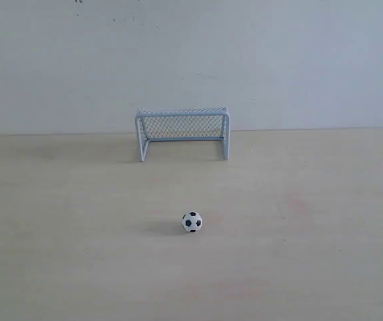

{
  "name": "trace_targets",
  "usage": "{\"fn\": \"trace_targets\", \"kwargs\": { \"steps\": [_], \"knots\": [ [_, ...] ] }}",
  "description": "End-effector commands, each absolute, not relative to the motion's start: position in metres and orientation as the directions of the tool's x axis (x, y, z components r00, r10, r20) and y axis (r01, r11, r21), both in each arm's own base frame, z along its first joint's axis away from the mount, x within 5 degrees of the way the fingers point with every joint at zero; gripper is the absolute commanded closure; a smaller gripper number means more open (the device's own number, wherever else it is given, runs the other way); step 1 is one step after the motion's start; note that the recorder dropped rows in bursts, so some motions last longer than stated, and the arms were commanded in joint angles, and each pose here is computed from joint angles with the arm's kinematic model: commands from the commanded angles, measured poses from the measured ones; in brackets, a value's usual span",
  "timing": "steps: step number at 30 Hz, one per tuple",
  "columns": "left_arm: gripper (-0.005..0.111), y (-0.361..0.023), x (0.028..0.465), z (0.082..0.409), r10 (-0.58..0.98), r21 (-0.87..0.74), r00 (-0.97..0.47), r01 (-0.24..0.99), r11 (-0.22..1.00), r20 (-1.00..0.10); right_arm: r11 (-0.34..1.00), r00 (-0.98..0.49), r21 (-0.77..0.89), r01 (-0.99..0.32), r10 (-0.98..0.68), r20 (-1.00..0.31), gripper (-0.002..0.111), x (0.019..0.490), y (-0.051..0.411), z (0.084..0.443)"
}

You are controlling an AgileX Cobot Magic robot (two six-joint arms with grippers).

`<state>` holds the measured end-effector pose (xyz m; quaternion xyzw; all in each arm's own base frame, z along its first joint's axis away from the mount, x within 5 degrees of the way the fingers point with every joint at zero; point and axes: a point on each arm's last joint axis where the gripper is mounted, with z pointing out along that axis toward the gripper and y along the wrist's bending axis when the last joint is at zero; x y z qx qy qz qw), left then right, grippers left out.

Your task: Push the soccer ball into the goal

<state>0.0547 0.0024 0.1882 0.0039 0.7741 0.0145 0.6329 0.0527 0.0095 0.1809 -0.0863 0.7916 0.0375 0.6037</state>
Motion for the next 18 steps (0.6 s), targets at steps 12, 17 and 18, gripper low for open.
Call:
{"fn": "trace_targets", "kwargs": {
  "steps": [12,17,18],
  "knots": [
    [0.102,0.003,0.055,0.187,0.030,0.034,-0.202,-0.015,0.999,-0.979,0.976,0.673,0.095,-0.198,0.205,-0.711,0.109,0.031,0.002,0.269],
    [0.102,0.003,0.055,0.187,0.030,0.034,-0.202,-0.015,0.999,-0.979,0.910,0.722,0.191,-0.368,0.409,-0.558,0.109,0.018,0.001,0.284],
    [0.102,0.003,0.055,0.187,0.030,0.034,-0.202,-0.015,0.999,-0.979,0.914,0.672,0.195,-0.355,0.394,-0.627,0.109,0.021,0.002,0.293]
  ]
}}
